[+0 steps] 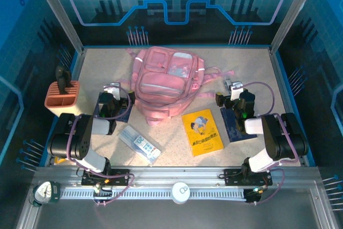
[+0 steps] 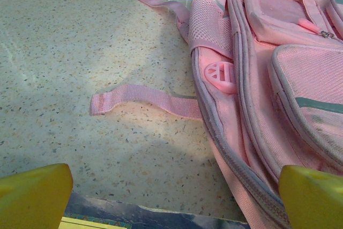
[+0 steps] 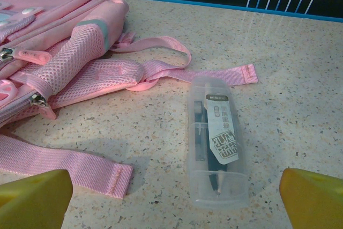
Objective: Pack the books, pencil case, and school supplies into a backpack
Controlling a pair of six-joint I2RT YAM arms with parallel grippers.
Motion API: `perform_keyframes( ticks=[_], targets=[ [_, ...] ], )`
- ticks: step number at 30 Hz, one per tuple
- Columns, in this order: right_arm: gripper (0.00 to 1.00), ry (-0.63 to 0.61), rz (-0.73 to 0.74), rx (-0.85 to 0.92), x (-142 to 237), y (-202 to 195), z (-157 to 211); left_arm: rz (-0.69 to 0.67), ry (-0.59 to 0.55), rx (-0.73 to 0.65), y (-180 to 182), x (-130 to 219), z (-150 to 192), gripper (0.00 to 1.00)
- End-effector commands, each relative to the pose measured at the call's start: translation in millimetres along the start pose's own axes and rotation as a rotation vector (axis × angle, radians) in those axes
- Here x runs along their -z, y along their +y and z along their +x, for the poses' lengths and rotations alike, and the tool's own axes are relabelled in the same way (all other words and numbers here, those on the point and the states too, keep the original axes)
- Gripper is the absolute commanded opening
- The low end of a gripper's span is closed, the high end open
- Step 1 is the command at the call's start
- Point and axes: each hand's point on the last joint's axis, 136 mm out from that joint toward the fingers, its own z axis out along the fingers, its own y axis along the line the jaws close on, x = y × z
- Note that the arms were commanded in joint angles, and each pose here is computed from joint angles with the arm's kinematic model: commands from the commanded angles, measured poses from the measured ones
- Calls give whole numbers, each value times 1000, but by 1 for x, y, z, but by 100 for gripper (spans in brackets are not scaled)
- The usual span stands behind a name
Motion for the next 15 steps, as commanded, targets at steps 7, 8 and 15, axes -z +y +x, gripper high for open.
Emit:
perform_keyframes(
  ticks=[7, 8, 15],
  targets=[
    [100, -55, 0, 13, 8, -2, -24, 27, -40, -4, -4, 6, -22, 99],
    [100, -56, -2, 17, 10, -1, -28, 30, -35, -3, -5, 9, -25, 99],
    [100, -5, -7, -59, 27, -2, -55, 59, -14, 26, -12, 27, -51, 99]
  ],
)
